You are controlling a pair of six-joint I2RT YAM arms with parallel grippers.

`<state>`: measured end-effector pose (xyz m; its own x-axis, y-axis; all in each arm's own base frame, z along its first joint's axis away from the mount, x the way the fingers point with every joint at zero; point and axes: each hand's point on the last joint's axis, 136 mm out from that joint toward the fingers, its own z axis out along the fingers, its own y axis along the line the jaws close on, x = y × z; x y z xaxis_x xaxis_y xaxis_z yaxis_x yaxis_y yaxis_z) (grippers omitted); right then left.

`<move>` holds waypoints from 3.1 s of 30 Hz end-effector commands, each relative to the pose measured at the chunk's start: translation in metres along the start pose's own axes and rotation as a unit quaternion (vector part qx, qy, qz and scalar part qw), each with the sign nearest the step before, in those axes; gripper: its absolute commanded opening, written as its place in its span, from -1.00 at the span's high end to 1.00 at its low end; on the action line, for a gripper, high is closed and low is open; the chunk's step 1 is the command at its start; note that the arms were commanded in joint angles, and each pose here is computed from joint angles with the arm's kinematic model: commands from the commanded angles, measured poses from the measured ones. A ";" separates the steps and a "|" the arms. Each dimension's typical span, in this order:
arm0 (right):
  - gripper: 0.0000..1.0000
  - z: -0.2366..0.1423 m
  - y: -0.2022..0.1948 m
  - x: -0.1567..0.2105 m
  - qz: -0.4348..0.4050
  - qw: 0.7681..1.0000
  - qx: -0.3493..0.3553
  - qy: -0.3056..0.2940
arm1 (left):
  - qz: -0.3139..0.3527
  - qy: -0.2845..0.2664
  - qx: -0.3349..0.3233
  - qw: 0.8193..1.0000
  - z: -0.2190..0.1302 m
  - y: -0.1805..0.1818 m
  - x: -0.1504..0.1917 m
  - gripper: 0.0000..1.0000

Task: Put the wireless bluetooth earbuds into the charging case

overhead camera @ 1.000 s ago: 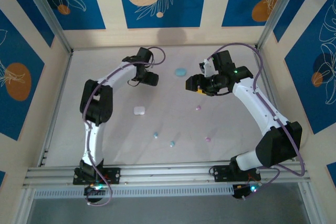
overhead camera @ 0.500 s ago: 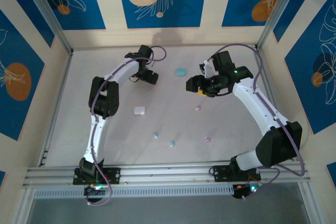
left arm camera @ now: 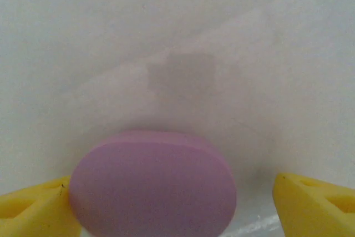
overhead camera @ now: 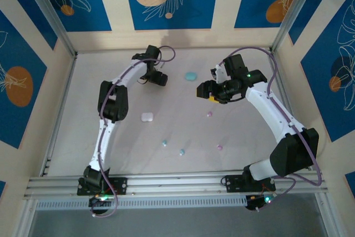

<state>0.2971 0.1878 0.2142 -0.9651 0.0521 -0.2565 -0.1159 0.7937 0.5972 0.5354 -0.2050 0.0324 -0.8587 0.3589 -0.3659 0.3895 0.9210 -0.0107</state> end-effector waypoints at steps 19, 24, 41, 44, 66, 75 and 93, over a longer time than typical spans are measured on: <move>-0.41 -0.004 -0.018 -0.007 -0.002 0.999 0.030 -0.012 | -0.023 0.036 0.075 0.996 -0.032 -0.061 0.028 -0.11; -0.41 -0.017 -0.035 -0.004 0.011 0.997 0.048 -0.051 | -0.030 0.057 0.087 0.994 -0.037 -0.110 0.069 -0.11; -0.43 -0.023 -0.047 0.013 -0.083 0.989 0.029 -0.116 | -0.039 0.046 0.084 0.995 -0.071 -0.185 0.139 -0.44; -0.42 -0.015 -0.045 0.015 -0.129 0.984 0.027 -0.121 | -0.029 0.002 0.083 0.996 -0.101 -0.181 0.119 -0.56; -0.44 0.145 -0.028 0.058 -0.437 0.893 0.054 0.089 | -0.196 -0.340 0.059 0.918 -0.262 -0.051 0.127 -0.71; -0.44 0.184 -0.034 0.056 -0.455 0.879 0.053 0.129 | -0.218 -0.353 0.043 0.909 -0.269 -0.032 0.150 -0.75; -0.02 0.215 -0.048 0.056 -0.481 0.854 0.088 0.176 | -0.227 -0.343 0.052 0.910 -0.262 -0.030 0.151 -0.76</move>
<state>0.3058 0.2764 0.0196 -0.4980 -0.8045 -0.3237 -0.8636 0.4939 0.1013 0.3047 -0.1394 0.2234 -0.5401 -0.2430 -0.8057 0.1149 0.9272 -0.3566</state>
